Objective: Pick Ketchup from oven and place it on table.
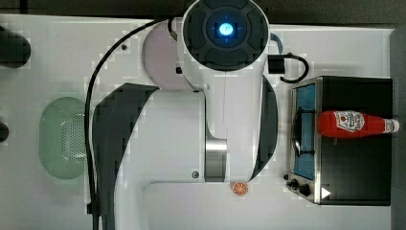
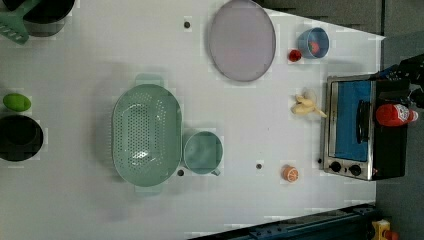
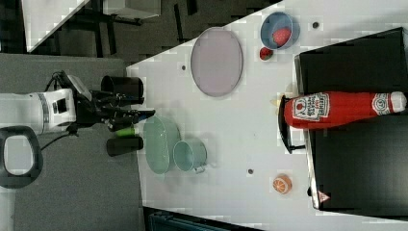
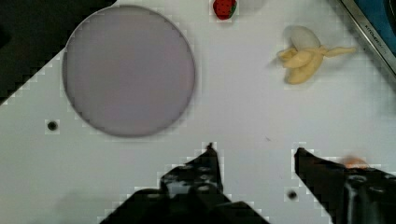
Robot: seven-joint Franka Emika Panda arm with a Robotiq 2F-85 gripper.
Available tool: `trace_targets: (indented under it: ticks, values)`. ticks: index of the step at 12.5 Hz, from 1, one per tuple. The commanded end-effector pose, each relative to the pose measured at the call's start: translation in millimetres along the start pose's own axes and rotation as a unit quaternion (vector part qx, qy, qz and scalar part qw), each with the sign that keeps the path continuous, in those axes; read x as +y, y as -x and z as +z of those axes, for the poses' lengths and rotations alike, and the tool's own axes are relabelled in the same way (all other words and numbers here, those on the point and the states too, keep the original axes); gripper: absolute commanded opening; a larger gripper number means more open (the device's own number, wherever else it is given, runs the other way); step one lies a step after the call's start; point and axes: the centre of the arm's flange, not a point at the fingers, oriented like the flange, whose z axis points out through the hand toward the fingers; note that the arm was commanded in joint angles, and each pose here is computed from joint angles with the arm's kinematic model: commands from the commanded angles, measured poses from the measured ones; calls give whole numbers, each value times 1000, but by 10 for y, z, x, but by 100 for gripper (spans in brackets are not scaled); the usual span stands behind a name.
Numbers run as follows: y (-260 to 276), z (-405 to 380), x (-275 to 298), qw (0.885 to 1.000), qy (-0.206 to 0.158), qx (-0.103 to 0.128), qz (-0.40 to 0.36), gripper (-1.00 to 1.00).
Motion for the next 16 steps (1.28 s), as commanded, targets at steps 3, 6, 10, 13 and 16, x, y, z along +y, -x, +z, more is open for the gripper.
trace_targets:
  ticks: [3, 6, 10, 13, 16]
  values:
    - [679, -782, 1123, 998, 4, -13, 56, 99]
    - [484, -772, 1316, 997, -8, -10, 82, 100]
    - [-59, -693, 1839, 987, -42, 12, 152, 100]
    - [-548, -469, 2305, 975, -57, 29, 212, 100]
    - [-937, -149, 2719, 963, -51, 34, 261, 100]
